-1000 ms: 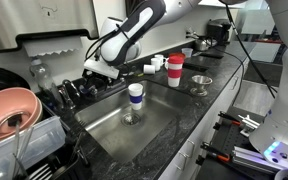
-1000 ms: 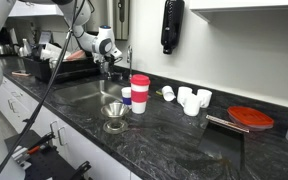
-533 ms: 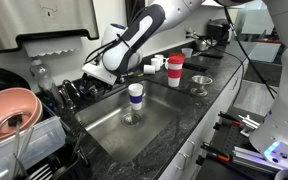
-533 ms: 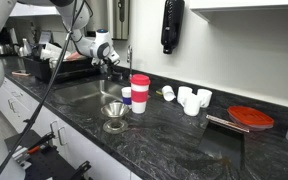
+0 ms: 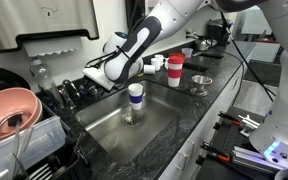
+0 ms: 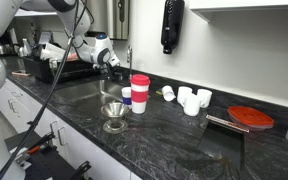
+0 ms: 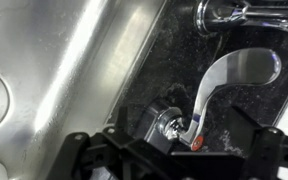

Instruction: Open the tap with the left tap handle

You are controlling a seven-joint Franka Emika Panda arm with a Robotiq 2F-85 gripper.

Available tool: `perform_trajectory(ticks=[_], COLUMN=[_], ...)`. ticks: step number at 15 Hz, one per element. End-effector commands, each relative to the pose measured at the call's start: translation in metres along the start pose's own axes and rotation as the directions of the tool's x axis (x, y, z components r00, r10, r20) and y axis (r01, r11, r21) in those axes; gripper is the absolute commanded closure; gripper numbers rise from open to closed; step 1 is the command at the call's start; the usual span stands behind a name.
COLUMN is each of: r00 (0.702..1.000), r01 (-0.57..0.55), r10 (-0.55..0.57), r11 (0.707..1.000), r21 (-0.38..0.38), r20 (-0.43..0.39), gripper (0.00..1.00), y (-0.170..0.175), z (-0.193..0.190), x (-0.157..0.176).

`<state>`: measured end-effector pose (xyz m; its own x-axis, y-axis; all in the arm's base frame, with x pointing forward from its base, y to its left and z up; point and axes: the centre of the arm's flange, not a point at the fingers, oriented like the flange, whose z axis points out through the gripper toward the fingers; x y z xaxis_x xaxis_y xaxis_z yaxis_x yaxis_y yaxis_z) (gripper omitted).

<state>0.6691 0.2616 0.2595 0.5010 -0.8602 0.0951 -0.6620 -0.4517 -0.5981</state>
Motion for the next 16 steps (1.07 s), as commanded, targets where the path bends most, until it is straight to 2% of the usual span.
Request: perform_trajectory(ticks=[1,4,16], r00=[1.000,0.998,0.995], r01=[-0.014,-0.003,0.006], r10=[0.013,0.000,-0.014], r11=[0.999,0.999,0.997], r21=[0.044,0.050,0.080], r20=[0.026,0.061,0.101], gripper=[0.00,0.00,0.00], y=[-0.005,-0.012,-0.023], z=[0.003,0.005,0.030], x=[-0.006,-0.013,0.002])
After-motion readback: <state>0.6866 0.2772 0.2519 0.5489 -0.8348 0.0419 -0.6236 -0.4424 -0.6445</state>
